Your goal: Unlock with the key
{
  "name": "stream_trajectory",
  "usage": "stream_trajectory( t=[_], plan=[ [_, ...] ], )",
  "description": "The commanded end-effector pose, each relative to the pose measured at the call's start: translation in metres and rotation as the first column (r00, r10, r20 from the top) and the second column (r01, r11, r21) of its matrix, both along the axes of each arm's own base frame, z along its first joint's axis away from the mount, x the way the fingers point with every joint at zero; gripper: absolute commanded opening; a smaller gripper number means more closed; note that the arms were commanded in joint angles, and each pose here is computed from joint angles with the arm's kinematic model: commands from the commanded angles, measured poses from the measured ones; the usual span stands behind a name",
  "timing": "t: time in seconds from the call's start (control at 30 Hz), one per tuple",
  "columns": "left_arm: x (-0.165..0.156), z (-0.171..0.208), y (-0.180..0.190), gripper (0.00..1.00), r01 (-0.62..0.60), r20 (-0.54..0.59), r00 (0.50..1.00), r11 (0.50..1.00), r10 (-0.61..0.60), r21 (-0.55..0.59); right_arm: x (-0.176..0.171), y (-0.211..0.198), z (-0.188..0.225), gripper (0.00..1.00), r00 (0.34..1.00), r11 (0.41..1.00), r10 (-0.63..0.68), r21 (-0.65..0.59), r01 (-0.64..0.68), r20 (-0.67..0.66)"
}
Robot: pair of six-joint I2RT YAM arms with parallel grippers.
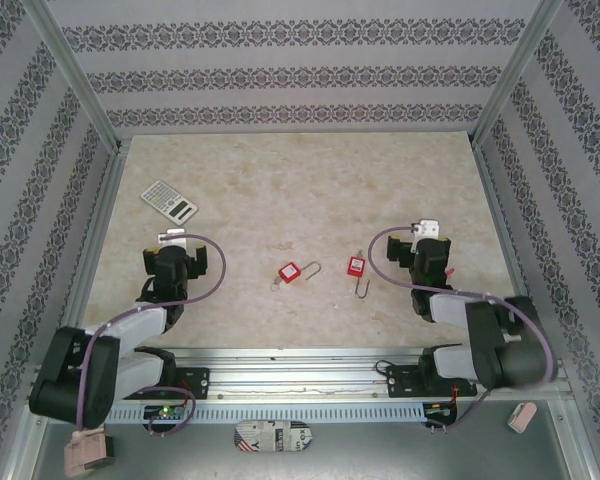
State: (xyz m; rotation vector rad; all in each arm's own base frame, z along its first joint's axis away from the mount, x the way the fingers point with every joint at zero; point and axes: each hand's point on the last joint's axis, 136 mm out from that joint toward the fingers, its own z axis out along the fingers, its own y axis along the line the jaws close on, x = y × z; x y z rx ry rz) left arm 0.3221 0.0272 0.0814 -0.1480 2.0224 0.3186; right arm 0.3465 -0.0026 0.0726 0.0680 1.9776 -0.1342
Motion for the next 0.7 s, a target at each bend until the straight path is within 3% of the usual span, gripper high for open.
stream_trajectory(
  t=[0.0, 0.1, 0.17, 0.2, 0.27, 0.33, 0.4, 0.67],
  plan=[
    [0.031, 0.053, 0.001, 1.00, 0.047, 0.295, 0.955, 0.999, -0.043, -0.006, 0.022, 0.010, 0.046, 0.98, 0.961, 0.998, 0.061, -0.032, -0.054, 0.271],
    [0.051, 0.021, -0.011, 1.00, 0.144, 0.250, 0.960, 0.988, -0.125, -0.061, 0.026, 0.010, 0.039, 0.98, 0.974, 0.998, 0.058, -0.031, -0.053, 0.218],
    [0.066, 0.021, -0.016, 0.99, 0.178, 0.259, 0.952, 0.983, -0.161, -0.044, 0.039, -0.010, 0.036, 0.98, 0.982, 0.999, -0.050, 0.012, 0.049, 0.183],
    [0.066, 0.009, -0.013, 0.99, 0.160, 0.135, 0.980, 0.982, -0.146, -0.097, 0.044, -0.017, 0.031, 0.98, 0.986, 0.997, -0.078, 0.036, 0.073, 0.149],
    [0.076, 0.011, -0.003, 0.99, 0.142, 0.193, 0.974, 0.984, -0.120, -0.108, 0.041, -0.019, 0.030, 0.98, 0.989, 0.996, -0.071, 0.055, 0.064, 0.127],
    [0.073, 0.005, -0.001, 0.99, 0.128, 0.131, 0.985, 0.981, -0.109, -0.145, 0.043, -0.018, 0.035, 0.98, 0.983, 0.997, -0.078, 0.042, 0.072, 0.168],
    [0.074, 0.009, -0.002, 0.99, 0.143, 0.180, 0.976, 0.982, -0.119, -0.127, 0.043, -0.017, 0.034, 0.98, 0.985, 0.996, -0.087, 0.026, 0.084, 0.151],
    [0.073, 0.009, -0.002, 0.99, 0.144, 0.173, 0.978, 0.981, -0.120, -0.134, 0.043, -0.020, 0.034, 0.98, 0.983, 0.996, -0.086, 0.045, 0.079, 0.160]
  ],
)
